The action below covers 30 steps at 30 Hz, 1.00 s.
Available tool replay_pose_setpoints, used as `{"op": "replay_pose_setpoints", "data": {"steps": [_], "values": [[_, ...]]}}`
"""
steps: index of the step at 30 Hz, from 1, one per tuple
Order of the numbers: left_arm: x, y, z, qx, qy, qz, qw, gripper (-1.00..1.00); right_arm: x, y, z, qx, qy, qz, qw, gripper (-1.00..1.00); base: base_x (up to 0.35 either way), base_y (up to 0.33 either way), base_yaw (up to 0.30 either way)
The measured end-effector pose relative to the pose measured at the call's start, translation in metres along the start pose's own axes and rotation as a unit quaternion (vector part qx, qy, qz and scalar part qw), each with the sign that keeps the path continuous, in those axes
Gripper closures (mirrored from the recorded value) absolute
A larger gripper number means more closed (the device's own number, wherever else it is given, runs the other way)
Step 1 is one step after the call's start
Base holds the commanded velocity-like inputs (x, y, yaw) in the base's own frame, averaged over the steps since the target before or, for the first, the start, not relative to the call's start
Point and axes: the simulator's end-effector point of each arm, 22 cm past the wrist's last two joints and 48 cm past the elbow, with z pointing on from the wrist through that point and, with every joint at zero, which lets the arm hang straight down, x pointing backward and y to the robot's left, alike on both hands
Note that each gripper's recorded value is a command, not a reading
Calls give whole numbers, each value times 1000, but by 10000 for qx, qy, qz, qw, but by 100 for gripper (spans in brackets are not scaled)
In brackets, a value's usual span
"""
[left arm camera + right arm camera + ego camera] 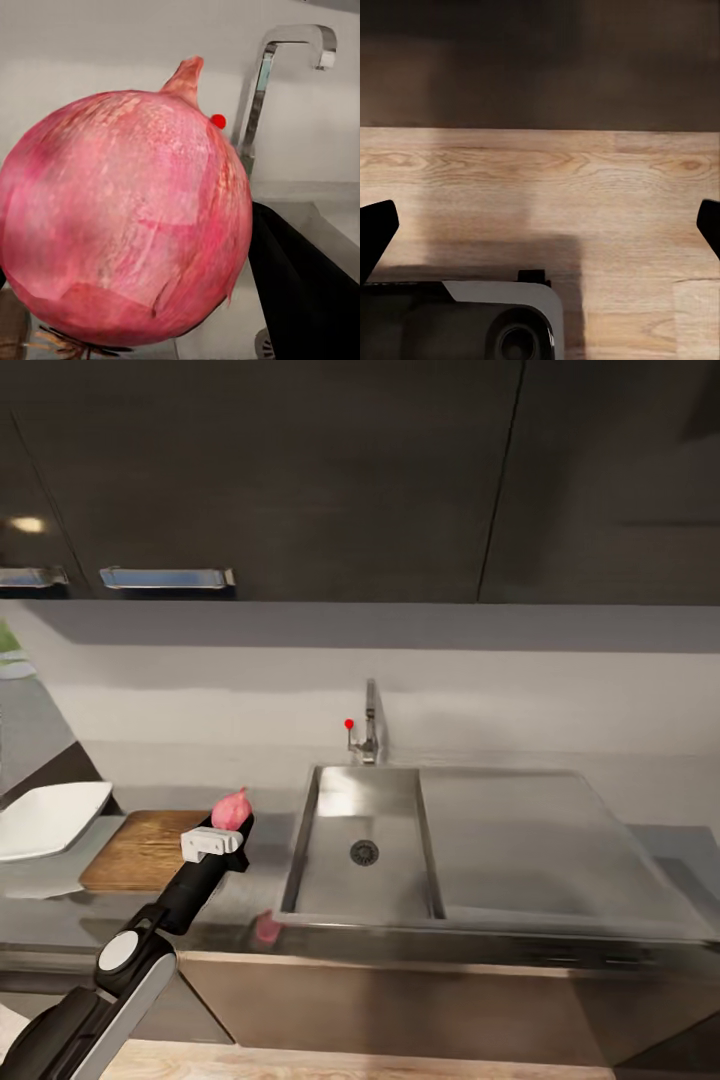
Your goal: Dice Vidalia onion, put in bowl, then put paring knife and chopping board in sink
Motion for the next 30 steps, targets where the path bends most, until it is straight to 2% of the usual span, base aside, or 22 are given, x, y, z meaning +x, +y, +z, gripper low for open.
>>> {"op": "replay_pose_setpoints", "data": {"steps": [17,26,30], "values": [[2,-2,0,10,26,-23,10000,100,0,0,0,0,0,0,10000,-100,86,305,0],[16,-2,-8,-10,167,-50,9998,100,0,0,0,0,0,0,10000,-100,83,302,0],[24,-2,-13,-29,243,-65,9997,100,0,0,0,1,-1,-2,10000,-100,55,122,0]]}}
